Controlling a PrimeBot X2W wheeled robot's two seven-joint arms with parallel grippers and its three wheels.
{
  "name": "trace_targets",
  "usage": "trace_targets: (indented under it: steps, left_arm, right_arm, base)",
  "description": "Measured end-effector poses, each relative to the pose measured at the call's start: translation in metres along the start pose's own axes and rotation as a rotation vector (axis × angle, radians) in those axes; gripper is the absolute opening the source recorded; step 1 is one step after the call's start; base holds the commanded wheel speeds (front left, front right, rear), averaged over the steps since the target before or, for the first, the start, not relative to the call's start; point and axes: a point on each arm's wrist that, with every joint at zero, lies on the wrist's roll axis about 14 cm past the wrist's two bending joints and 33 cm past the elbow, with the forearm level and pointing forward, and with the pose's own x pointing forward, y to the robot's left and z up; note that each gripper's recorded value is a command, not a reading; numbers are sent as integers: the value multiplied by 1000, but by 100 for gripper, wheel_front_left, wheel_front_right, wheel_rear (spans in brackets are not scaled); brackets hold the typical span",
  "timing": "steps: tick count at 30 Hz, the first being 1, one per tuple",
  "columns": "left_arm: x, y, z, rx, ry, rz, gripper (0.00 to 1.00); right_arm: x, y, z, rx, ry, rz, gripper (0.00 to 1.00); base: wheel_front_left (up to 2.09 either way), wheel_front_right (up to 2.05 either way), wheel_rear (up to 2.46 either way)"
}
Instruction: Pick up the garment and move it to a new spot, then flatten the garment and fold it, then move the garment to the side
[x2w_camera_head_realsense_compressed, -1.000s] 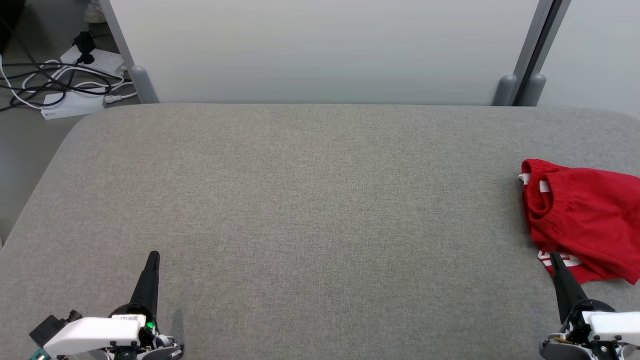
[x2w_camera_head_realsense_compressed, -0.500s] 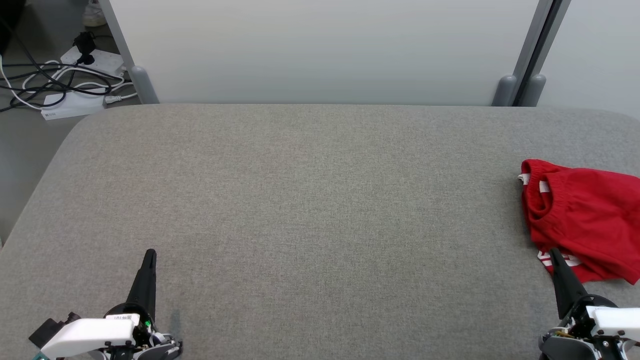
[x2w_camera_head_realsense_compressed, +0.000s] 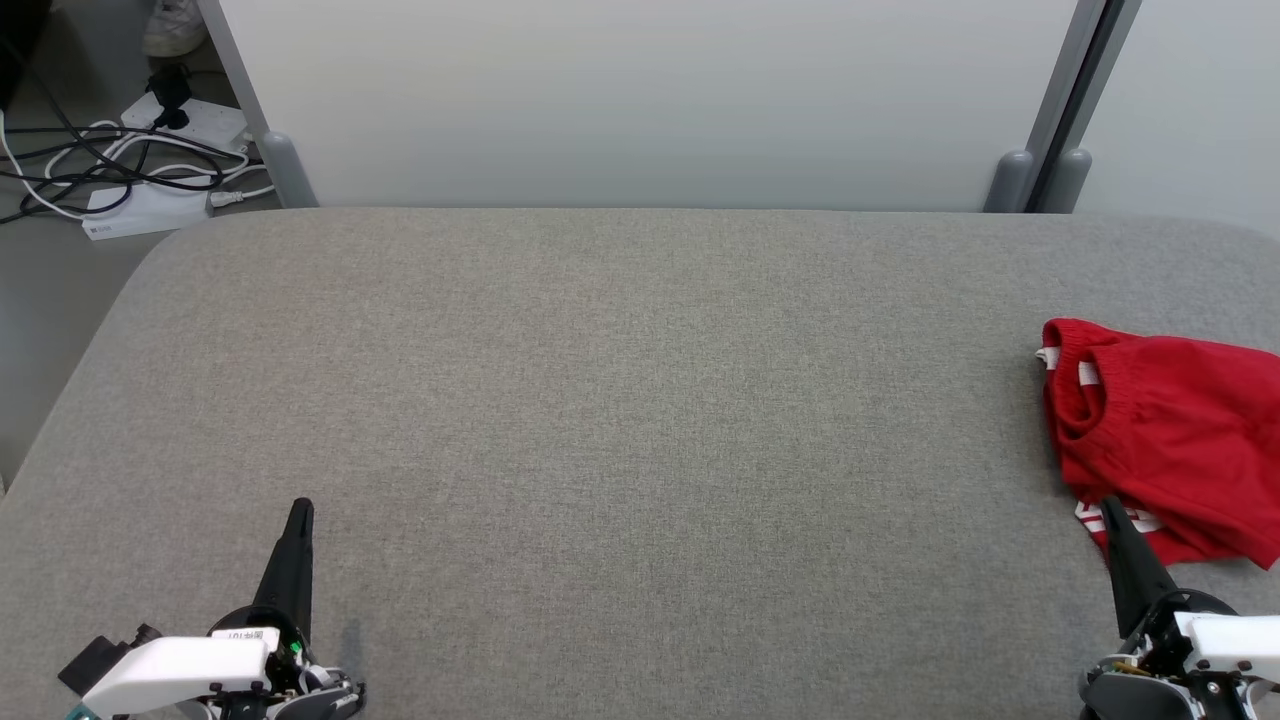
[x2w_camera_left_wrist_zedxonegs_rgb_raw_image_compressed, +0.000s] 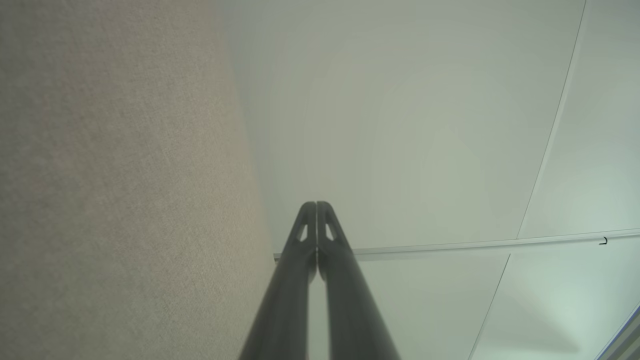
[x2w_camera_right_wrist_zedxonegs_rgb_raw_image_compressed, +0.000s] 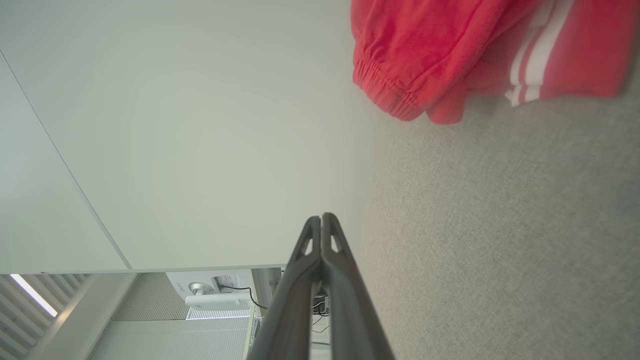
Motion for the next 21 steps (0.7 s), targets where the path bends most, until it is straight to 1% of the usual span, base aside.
trace_targets:
  steps: [21]
  left_arm:
    - [0, 0, 1, -2, -4, 0, 0]
  right_arm:
    - [0, 0, 4, 3, -11, 1, 0]
  base:
    - [0, 0, 0]
